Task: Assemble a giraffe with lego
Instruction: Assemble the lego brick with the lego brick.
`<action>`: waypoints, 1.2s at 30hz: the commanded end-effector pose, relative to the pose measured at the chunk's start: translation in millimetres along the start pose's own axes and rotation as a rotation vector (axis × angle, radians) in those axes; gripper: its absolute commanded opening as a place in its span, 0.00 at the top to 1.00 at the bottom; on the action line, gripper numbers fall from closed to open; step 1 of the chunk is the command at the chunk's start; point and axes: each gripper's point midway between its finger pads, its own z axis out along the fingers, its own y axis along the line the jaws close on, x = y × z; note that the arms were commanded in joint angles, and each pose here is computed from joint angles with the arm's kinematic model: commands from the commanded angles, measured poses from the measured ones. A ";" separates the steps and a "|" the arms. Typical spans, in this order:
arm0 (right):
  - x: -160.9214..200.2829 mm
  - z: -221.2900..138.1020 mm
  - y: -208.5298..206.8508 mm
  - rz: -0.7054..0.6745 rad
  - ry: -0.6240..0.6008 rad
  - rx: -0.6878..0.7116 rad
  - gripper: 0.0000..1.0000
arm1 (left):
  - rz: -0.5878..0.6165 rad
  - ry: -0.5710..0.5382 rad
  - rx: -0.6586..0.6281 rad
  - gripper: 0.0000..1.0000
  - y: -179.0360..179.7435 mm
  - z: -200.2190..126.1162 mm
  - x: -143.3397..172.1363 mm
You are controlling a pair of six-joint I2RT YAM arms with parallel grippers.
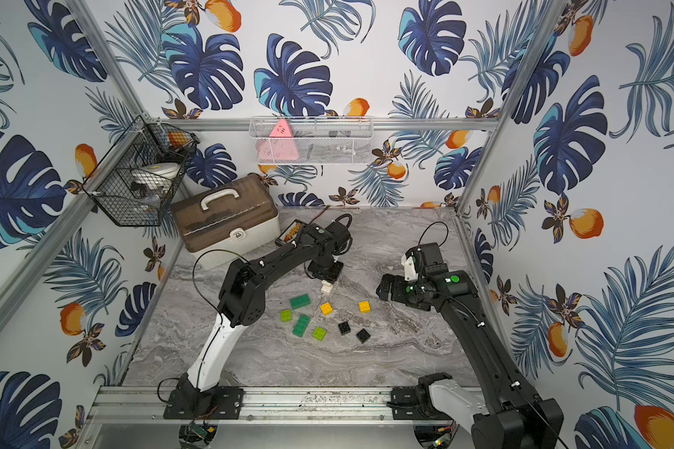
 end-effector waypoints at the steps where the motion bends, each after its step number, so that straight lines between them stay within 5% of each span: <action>1: -5.5 -1.6 2.9 -0.017 -0.019 -0.008 0.00 | -0.017 0.043 0.015 0.79 -1.8 -1.2 9.2; 36: -8.9 3.6 2.2 -0.046 -0.017 -0.003 0.00 | 0.023 0.142 -0.071 0.79 7.9 29.6 19.5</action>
